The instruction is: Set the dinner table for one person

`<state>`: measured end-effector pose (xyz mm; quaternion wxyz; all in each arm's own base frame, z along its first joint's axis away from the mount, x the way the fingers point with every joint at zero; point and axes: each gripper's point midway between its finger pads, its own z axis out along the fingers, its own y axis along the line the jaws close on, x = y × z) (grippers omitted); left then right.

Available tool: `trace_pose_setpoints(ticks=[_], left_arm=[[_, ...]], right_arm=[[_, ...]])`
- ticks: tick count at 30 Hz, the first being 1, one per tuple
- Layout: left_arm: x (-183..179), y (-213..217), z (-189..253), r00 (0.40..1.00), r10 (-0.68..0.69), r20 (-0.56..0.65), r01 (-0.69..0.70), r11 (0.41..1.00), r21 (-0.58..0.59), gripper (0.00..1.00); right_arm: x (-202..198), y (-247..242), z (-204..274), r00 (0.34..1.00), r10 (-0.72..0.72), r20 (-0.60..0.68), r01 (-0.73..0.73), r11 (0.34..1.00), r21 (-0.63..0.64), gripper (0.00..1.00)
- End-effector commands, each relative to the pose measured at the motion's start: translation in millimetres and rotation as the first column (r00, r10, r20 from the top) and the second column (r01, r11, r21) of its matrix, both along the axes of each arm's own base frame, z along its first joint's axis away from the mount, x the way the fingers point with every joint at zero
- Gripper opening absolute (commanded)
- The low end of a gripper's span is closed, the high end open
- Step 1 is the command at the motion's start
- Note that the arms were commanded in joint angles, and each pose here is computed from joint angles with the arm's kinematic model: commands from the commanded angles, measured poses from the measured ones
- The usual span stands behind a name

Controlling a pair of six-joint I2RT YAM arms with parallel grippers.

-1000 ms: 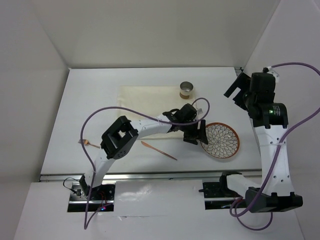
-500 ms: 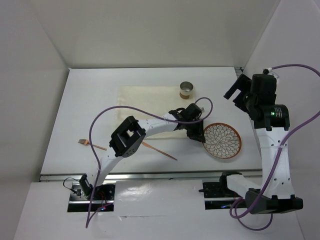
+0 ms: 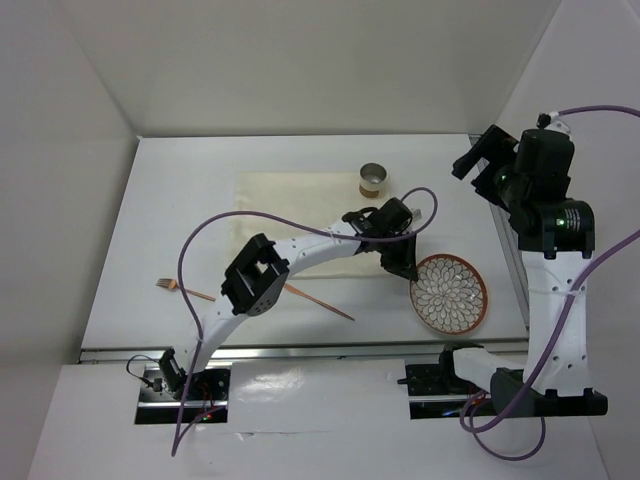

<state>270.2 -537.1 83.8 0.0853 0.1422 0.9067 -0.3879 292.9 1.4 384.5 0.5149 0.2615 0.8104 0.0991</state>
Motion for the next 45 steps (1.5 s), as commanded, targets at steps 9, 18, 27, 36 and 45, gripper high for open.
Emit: trace_pose_setpoints(ticks=[9, 18, 27, 36, 45], left_arm=[[51.2, 105.3, 161.1, 0.997, 0.053, 0.052, -0.038, 0.967, -0.250, 0.00], [104.1, 269.8, 152.7, 0.927, 0.353, 0.126, -0.330, 0.929, -0.170, 0.00], [165.0, 331.9, 99.7, 0.866, 0.493, 0.079, -0.486, 0.868, -0.100, 0.00], [182.8, 334.6, 50.6, 0.861, 0.509, 0.020, -0.507, 0.860, -0.057, 0.00], [186.6, 349.3, 26.0, 0.822, 0.567, 0.055, -0.570, 0.816, 0.097, 0.07]], right_arm=[[16.9, -13.1, 30.8, 0.996, -0.022, 0.091, 0.029, 0.996, -0.079, 1.00], [25.6, -12.4, 5.8, 0.999, -0.018, 0.035, 0.020, 0.997, -0.077, 1.00], [30.0, -7.5, -2.6, 1.000, 0.014, 0.015, -0.013, 0.997, -0.072, 1.00], [30.5, -5.3, -22.6, 0.999, 0.025, -0.035, -0.027, 0.998, -0.065, 1.00], [30.5, -0.4, -26.2, 0.998, 0.050, -0.044, -0.052, 0.997, -0.051, 1.00]])
